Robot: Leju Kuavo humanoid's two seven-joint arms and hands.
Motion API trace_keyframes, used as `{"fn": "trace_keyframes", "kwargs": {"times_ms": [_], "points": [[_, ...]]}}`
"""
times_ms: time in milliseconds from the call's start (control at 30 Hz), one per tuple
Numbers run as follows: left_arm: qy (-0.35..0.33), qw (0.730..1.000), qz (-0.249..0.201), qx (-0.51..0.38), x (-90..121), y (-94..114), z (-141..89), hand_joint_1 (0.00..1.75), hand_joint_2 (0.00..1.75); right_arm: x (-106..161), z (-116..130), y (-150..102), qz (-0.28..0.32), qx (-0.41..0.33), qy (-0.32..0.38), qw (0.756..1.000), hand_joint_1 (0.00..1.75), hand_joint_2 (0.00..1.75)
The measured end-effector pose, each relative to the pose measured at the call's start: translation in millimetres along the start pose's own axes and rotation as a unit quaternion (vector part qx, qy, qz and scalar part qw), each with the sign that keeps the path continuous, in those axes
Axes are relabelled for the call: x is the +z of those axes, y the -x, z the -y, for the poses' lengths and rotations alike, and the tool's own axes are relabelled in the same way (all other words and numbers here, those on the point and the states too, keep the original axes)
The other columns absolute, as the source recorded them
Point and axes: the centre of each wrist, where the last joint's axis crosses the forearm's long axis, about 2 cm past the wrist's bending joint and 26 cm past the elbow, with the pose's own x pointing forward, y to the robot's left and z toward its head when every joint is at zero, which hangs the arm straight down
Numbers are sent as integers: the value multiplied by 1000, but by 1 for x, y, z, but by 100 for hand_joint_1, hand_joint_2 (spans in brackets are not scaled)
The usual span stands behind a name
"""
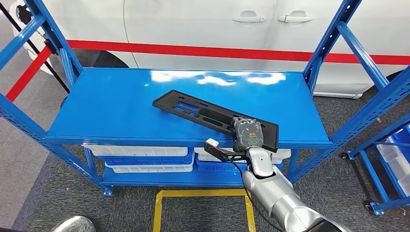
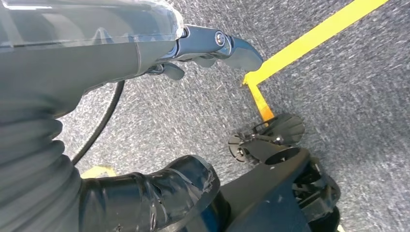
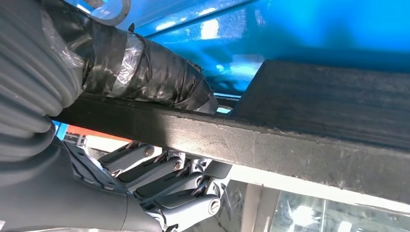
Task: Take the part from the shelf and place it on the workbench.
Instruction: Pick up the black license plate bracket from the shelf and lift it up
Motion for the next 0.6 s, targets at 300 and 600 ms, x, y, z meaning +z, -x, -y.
{"fn": "trace_keyframes", "kwargs": {"times_ms": [300, 600], "points": [[6, 1000, -3, 8, 0, 0, 0, 0, 175, 0, 1, 1, -2, 2, 2, 1000, 175, 175], [10, 1000, -3, 10, 1, 2, 0, 0, 175, -3, 3, -1, 0, 4, 4, 1000, 175, 175]]}}
